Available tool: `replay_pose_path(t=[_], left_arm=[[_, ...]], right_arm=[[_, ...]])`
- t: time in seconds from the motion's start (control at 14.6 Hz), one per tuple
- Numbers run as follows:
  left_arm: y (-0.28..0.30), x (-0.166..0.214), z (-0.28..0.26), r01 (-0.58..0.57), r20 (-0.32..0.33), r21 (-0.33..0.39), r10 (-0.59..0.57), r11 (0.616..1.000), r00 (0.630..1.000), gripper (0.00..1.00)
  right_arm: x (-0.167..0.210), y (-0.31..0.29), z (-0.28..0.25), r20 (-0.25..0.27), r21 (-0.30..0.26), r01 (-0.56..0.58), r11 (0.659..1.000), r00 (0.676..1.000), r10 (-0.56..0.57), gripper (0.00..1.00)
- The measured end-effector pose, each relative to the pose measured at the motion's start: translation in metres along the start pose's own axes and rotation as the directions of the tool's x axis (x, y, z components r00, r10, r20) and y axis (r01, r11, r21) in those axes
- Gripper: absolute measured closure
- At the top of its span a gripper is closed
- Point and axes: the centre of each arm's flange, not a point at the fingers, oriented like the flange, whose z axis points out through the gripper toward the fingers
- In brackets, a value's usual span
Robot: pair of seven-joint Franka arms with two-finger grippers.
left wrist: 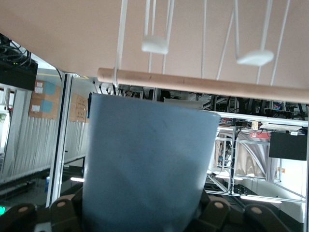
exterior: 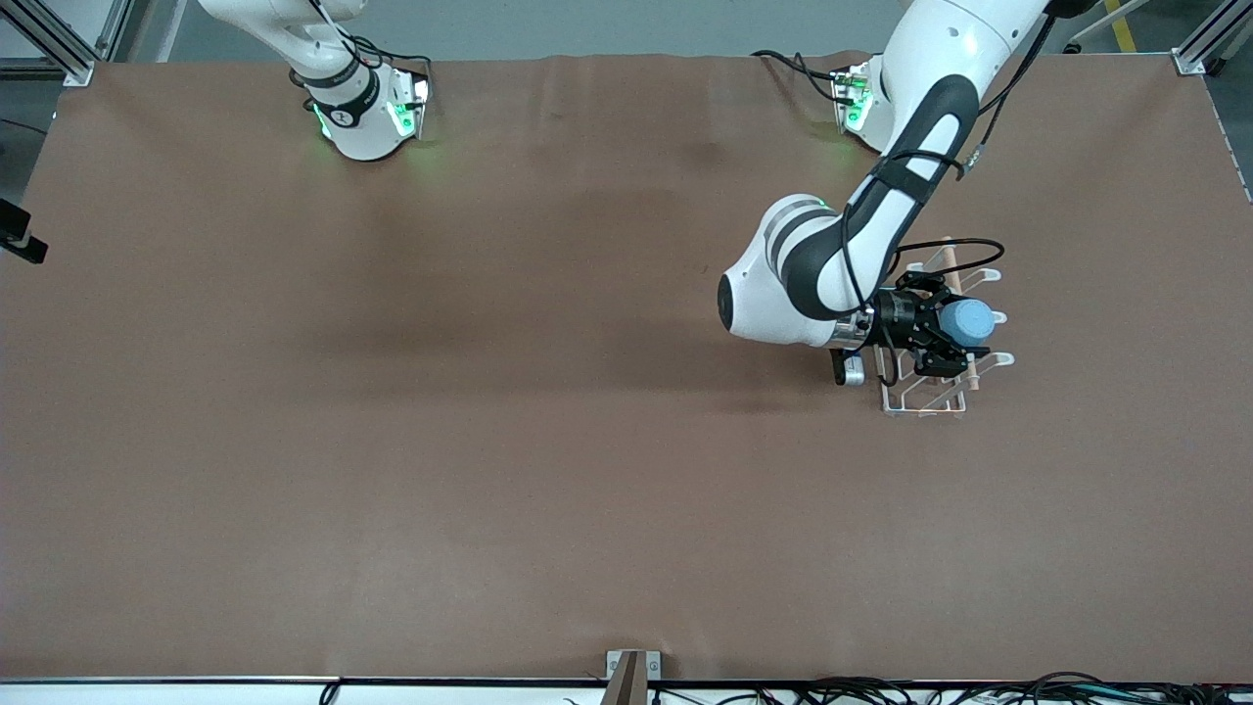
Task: Hang cup on cup holder
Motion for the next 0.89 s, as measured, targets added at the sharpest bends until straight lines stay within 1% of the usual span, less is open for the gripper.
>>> replay_pose_path(t=[0.34, 0.55, 0.68, 0.89], left_arm=[[0.011, 0.025, 0.004, 0.059, 0.021, 0.009, -0.059, 0.998, 0.998, 0.24], [0.012, 0.041, 0.009, 0.053, 0.043, 0.028, -0.054, 0.998, 0.998, 0.24], [0.012, 0.047, 0.012, 0.051, 0.045, 0.035, -0.053, 0.998, 0.998, 0.24], [0.01, 0.054, 0.015, 0.051, 0.044, 0.052, -0.054, 0.997, 0.998, 0.24]], right_arm=[[-0.005, 0.009, 0.002, 0.009, 0.004, -0.014, 1.0, 1.0, 0.014, 0.0], [-0.005, 0.009, 0.003, 0.011, 0.006, -0.013, 1.0, 1.0, 0.013, 0.0], [-0.008, 0.006, 0.004, 0.014, 0.008, -0.009, 1.0, 1.0, 0.009, 0.0], [-0.022, 0.004, 0.007, 0.025, 0.014, -0.006, 1.0, 1.0, 0.005, 0.0]])
